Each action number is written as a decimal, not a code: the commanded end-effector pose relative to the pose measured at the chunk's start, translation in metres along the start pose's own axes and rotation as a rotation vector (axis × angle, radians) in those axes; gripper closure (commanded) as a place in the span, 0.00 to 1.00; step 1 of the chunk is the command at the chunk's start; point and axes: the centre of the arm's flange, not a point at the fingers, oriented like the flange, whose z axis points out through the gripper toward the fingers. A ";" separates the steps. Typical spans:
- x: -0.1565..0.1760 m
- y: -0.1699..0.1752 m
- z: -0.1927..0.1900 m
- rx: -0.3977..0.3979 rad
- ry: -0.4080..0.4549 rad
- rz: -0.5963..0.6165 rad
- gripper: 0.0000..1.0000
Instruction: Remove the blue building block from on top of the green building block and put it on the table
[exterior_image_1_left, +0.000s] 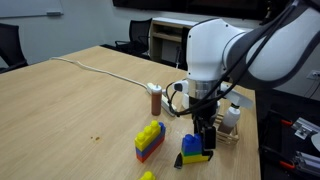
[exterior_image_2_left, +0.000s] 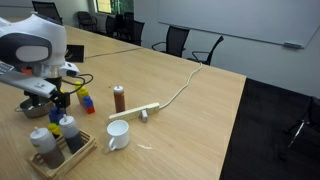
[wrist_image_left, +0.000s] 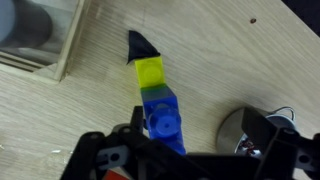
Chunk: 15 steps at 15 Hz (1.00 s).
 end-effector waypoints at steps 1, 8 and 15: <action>0.001 0.003 0.003 -0.010 -0.001 0.009 0.00; 0.009 0.013 0.011 -0.080 0.034 0.032 0.00; 0.012 0.015 0.015 -0.109 0.043 0.035 0.31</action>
